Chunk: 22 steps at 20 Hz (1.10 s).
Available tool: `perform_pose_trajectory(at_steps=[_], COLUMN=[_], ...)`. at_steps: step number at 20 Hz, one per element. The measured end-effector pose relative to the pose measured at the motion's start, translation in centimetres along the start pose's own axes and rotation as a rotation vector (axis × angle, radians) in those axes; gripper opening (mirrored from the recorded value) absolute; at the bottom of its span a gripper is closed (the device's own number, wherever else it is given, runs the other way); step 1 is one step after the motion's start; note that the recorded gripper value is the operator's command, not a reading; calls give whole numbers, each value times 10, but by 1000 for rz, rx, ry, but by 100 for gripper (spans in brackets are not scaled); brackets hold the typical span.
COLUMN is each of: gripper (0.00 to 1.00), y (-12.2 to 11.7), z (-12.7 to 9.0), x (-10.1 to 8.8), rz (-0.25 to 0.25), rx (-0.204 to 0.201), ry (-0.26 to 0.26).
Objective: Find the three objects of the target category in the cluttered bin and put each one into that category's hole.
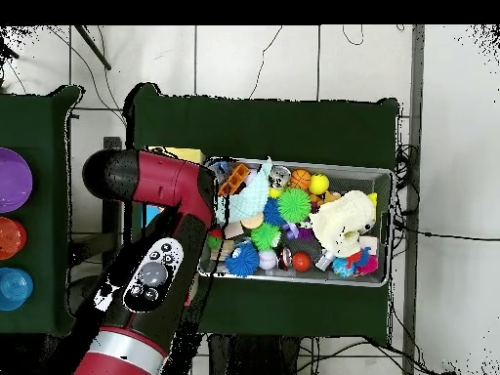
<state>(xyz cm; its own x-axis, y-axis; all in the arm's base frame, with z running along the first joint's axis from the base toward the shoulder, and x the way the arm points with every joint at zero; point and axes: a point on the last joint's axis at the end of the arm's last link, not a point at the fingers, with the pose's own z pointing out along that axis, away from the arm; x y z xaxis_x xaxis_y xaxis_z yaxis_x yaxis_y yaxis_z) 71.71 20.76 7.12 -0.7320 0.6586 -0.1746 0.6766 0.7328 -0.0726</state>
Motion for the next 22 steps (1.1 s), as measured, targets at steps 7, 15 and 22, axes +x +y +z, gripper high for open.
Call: perform_pose_trajectory(at_steps=[7,15,22], gripper=[100,0,0], y=[0,-2,-11], z=[-3,-17,-29], x=[0,-7,-31], rz=[1,-8,16], rx=[0,0,-11], ry=[5,-3,-18])
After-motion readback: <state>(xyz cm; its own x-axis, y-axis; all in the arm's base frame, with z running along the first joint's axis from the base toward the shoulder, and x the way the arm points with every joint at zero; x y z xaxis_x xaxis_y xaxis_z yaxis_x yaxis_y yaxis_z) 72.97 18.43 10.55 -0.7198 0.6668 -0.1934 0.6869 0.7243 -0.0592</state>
